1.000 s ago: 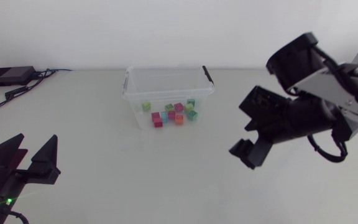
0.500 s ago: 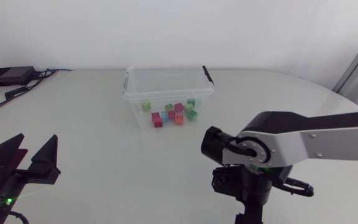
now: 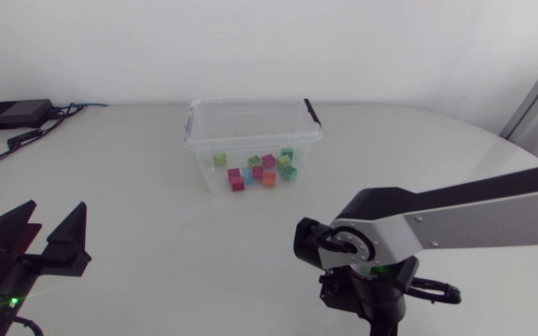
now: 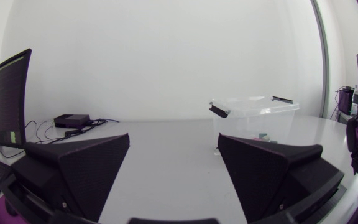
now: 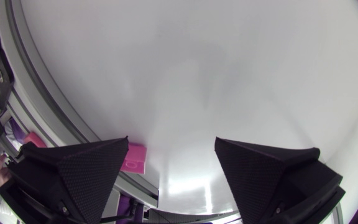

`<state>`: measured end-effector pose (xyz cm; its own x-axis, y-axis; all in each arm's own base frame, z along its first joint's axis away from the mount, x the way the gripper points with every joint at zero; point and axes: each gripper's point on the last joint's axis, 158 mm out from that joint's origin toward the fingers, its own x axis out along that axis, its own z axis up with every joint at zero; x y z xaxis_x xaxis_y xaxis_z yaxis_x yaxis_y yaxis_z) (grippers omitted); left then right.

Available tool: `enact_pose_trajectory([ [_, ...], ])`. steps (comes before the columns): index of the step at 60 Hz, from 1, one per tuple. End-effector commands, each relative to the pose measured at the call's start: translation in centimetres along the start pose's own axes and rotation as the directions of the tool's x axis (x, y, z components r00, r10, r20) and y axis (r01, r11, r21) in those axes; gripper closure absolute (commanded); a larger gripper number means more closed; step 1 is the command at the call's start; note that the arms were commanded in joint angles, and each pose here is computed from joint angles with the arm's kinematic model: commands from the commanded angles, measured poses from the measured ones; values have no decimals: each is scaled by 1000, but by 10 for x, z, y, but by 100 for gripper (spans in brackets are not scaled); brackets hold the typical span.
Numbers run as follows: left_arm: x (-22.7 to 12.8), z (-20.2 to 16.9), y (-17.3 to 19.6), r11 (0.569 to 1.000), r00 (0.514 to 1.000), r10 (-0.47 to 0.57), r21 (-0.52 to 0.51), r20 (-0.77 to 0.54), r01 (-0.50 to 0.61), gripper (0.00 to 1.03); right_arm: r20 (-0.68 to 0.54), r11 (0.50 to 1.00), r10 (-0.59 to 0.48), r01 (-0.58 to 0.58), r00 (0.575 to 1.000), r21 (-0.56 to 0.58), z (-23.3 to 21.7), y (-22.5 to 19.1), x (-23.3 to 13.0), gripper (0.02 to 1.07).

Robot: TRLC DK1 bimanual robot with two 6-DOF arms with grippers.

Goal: Pick up the duplo bricks and place them in the container

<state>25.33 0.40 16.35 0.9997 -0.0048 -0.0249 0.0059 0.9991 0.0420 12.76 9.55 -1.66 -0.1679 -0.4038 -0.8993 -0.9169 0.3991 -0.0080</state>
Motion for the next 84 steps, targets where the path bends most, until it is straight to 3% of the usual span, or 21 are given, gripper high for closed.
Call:
enact_pose_trajectory([
  [1,0,-7,2,1000,1000,10,-20,-10,-11,4,-63,999,23,-21,998,24,-14,10,8,7],
  [24,0,-7,2,1000,1000,10,-20,-10,-11,4,-97,987,105,-91,990,135,-25,26,22,7],
  [51,0,-7,2,1000,1000,10,-20,-10,-11,4,-200,985,152,-132,968,112,-51,40,24,12],
  [60,0,-7,2,1000,1000,10,-20,-10,-11,4,-222,985,161,-141,962,100,-51,42,26,25],
  [71,0,-7,2,1000,1000,10,-20,-10,-11,4,-224,980,192,-172,956,104,-47,47,28,61],
  [84,0,-7,2,1000,1000,10,-20,-10,-11,4,-204,977,198,-178,959,114,-39,45,30,82],
])
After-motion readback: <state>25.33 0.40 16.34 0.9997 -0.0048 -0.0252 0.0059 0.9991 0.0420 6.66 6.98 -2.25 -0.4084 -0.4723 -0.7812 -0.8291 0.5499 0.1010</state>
